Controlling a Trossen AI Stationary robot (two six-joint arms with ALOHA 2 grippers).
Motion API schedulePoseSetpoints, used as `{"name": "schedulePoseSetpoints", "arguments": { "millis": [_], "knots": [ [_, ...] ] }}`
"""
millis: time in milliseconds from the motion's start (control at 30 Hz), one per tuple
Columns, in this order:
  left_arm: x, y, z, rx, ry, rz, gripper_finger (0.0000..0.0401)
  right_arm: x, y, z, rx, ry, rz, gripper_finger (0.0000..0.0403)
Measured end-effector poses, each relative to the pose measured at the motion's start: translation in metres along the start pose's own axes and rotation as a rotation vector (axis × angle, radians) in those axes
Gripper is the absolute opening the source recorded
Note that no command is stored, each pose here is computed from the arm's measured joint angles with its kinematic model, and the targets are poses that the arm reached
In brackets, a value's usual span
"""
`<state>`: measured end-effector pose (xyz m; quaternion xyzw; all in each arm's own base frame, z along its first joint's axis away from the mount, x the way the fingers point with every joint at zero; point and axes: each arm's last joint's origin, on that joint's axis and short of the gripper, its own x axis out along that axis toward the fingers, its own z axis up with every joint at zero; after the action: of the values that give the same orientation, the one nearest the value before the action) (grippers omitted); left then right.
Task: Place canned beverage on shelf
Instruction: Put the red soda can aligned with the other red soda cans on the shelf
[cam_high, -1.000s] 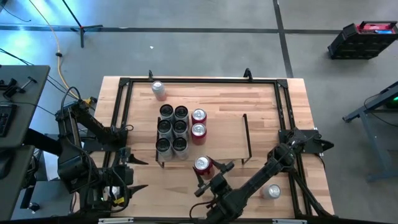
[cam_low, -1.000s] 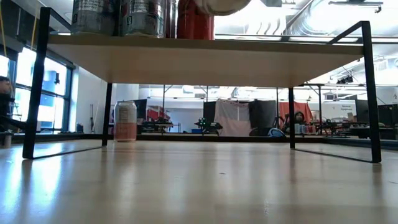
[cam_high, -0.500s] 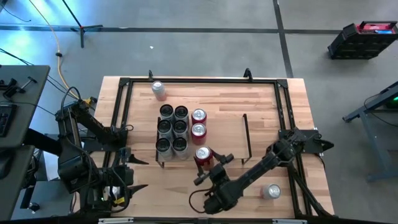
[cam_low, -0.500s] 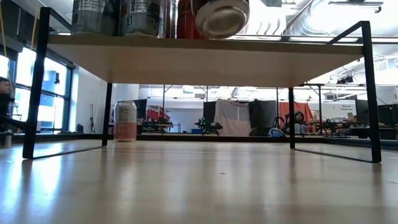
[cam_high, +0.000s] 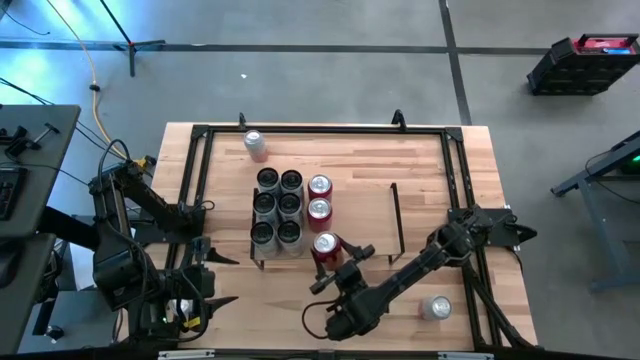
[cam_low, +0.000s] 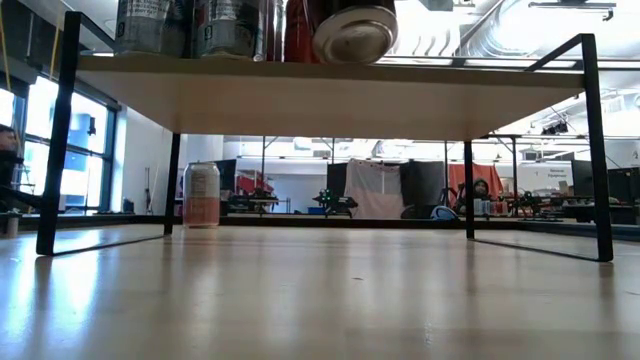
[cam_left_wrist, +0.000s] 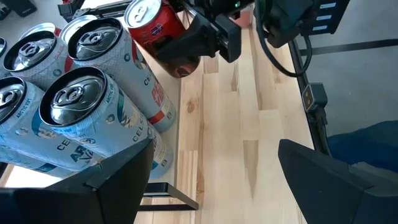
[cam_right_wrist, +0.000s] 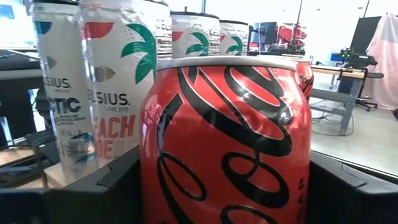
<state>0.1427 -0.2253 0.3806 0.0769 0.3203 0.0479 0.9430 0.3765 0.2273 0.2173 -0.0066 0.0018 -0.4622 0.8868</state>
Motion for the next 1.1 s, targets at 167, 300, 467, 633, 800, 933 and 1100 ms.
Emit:
{"name": "schedulePoseSetpoints", "arguments": {
  "millis": [167,300,467,633,800,933,1100],
  "knots": [
    [0.0,0.0,0.0,0.0,0.0,0.0,0.0335,0.0061,-0.0004,0.0,0.007,0.001,-0.014,0.0301],
    [0.0,0.0,0.0,0.0,0.0,0.0,0.0335,0.0069,-0.0005,0.0,0.006,0.002,-0.016,0.0302],
    [0.0,0.0,0.0,0.0,0.0,0.0,0.0335,0.0069,-0.0005,0.0001,0.001,0.002,-0.016,0.0303],
    [0.0,0.0,0.0,-0.001,0.0,0.0,0.0335,0.0069,-0.0005,0.0001,0.001,0.002,-0.016,0.0303],
    [0.0001,0.0001,0.0001,-0.001,-0.003,0.003,0.0335,0.0069,-0.0005,0.0001,-0.002,0.002,-0.016,0.032],
    [0.0001,0.0001,0.0001,-0.001,-0.003,0.002,0.0335,0.0069,-0.0004,0.0003,-0.001,0.001,-0.016,0.0344],
    [0.0001,0.0001,0.0001,0.0,-0.003,0.002,0.0335,0.0069,-0.0004,0.0003,-0.001,0.002,-0.016,0.035]
  ]
}}
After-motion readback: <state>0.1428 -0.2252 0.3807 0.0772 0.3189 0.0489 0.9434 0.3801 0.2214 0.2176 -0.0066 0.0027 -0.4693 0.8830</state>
